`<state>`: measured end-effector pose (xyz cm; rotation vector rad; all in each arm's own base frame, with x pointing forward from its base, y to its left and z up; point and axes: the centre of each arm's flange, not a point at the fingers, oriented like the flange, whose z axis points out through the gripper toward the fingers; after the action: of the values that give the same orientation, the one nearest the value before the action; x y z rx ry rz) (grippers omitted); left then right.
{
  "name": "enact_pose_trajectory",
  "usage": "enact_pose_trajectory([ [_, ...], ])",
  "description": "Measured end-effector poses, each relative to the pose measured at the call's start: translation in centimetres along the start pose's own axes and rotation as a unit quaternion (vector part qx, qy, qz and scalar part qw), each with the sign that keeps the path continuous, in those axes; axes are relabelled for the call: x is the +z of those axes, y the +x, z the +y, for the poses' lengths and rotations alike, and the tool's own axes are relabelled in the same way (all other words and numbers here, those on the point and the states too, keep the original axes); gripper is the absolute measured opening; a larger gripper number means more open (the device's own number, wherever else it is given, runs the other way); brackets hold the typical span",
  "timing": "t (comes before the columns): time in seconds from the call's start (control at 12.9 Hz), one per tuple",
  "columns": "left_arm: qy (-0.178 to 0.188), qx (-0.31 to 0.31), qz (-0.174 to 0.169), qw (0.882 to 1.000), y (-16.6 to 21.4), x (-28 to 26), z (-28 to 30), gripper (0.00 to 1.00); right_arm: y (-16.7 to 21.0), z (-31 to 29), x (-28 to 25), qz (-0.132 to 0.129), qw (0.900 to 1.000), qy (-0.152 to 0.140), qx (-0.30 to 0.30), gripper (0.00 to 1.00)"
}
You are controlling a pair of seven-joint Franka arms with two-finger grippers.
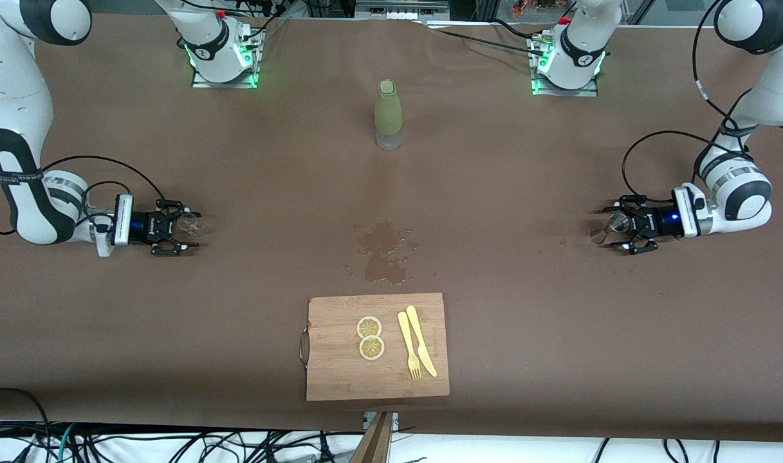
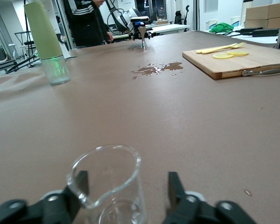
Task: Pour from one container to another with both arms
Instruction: 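Close the left gripper on the jigger while the right gripper grasps the beaker, then lift the jigger with the left gripper while the right gripper brings the beaker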
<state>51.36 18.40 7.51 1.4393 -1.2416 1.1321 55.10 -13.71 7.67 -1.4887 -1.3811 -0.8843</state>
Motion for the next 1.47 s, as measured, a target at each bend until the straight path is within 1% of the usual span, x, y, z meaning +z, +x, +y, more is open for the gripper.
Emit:
enact_pose_trajectory([
  [0.08, -0.001, 0.003, 0.001, 1.0, 0.1, 0.5, -0.2, 0.99, 0.0, 0.0, 0.0, 0.0, 1.0, 0.0, 0.0, 0.59],
  [0.15, -0.001, 0.007, 0.002, 1.0, 0.2, 0.8, -0.3, 0.98, 0.0, 0.0, 0.0, 0.0, 1.0, 0.0, 0.0, 0.59],
  [0.23, -0.003, 0.015, 0.002, 1.0, 0.3, 1.1, -0.4, 0.96, 0.0, 0.0, 0.0, 0.0, 1.0, 0.0, 0.0, 0.49],
  [0.31, -0.005, 0.023, 0.002, 1.0, 0.3, 1.3, -0.5, 0.95, 0.1, 0.1, 0.2, -0.001, 1.0, 0.001, -0.001, 0.49],
  [0.46, -0.009, 0.036, 0.002, 0.999, 0.4, 1.7, -0.6, 0.73, 0.3, 0.3, 0.4, -0.002, 1.0, 0.003, -0.003, 0.49],
  [0.54, -0.01, 0.04, 0.002, 0.999, 0.4, 1.8, -0.6, 0.73, 0.5, 0.6, 0.5, -0.005, 1.0, 0.004, -0.007, 0.49],
  [0.7, -0.013, 0.043, 0.002, 0.999, 0.5, 2.1, -0.6, 0.5, 1.4, 1.3, 1.1, -0.012, 1.0, 0.009, -0.016, 0.49],
  [0.77, -0.014, 0.043, 0.002, 0.999, 0.5, 2.2, -0.7, 0.36, 1.8, 1.6, 1.6, -0.014, 1.0, 0.013, -0.017, 0.49],
  [0.93, -0.016, 0.042, 0.003, 0.999, 0.3, 2.4, -0.6, 0.15, 2.6, 2.1, 2.5, -0.018, 1.0, 0.02, -0.013, 0.49],
  [1.0, -0.016, 0.042, 0.004, 0.999, 0.3, 2.5, -0.6, 0.08, 3.5, 2.5, 2.9, -0.02, 0.999, 0.024, -0.015, 0.49],
  [1.47, -0.028, 0.039, 0.02, 0.999, 0.5, 3.2, -0.4, 0.09, 12.9, 5.1, 7.1, -0.051, 0.997, 0.057, -0.022, 0.49],
])
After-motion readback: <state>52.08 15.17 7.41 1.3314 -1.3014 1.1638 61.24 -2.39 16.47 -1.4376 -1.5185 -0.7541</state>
